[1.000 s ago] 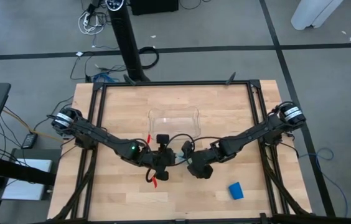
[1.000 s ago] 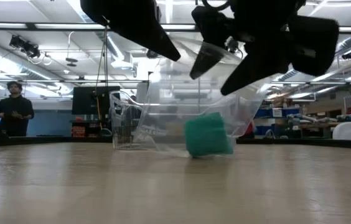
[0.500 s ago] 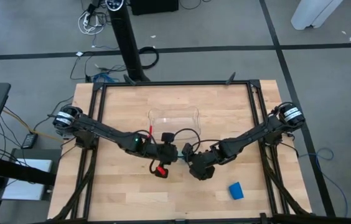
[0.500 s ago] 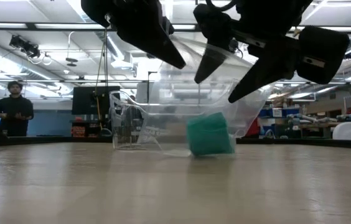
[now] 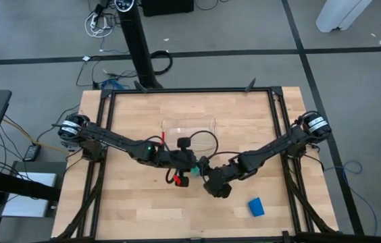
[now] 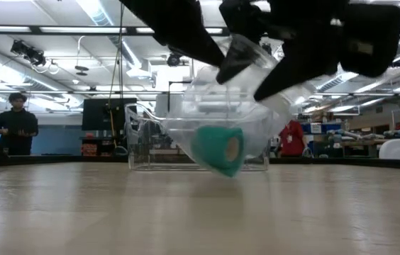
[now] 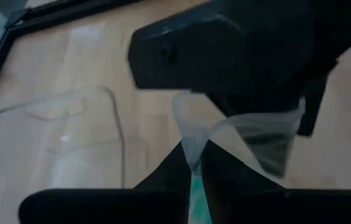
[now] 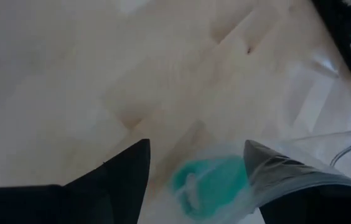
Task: Roll bandage
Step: Open the transparent zip bag
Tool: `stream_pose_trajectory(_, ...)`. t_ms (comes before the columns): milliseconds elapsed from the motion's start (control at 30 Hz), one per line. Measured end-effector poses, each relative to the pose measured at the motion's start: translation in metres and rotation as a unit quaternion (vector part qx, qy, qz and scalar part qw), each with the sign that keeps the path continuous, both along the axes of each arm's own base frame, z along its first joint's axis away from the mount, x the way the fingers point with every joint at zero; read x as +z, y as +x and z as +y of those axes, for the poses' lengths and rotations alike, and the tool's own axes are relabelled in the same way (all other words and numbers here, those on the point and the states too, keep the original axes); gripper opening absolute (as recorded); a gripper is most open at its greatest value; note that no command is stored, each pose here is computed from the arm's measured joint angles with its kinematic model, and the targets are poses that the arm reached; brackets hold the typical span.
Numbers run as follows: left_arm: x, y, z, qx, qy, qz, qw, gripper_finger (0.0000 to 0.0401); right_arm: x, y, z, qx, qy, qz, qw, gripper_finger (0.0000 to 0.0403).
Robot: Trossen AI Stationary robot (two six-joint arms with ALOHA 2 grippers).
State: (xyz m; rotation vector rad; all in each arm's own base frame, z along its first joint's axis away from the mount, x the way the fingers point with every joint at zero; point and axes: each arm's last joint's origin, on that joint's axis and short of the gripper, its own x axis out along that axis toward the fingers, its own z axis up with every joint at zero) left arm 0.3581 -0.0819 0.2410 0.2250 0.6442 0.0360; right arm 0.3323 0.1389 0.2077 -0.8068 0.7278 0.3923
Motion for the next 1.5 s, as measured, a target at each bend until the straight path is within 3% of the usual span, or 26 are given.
stream_pose_trajectory(300,0.001,-0.002,-0.016,-0.038,-0.049,-0.005,0.998,0.0039,0.03,0.005,0.018,-0.001,0.035,-0.02,0.999,0.0246)
stream_pose_trajectory(533,0.0,-0.003,-0.025,-0.047,-0.049,-0.008,0.998,0.0039,0.023,0.007,0.006,-0.016,0.06,-0.006,0.998,0.0244)
stream_pose_trajectory(867,-0.026,0.007,-0.032,-0.032,-0.029,0.012,0.999,0.0039,0.001,0.007,0.007,-0.018,0.051,0.019,0.998,0.024)
stream_pose_trajectory(1500,-0.029,0.008,-0.031,-0.027,-0.022,0.015,0.999,0.0039,0.007,-0.008,0.018,-0.043,0.027,0.028,0.998,0.023)
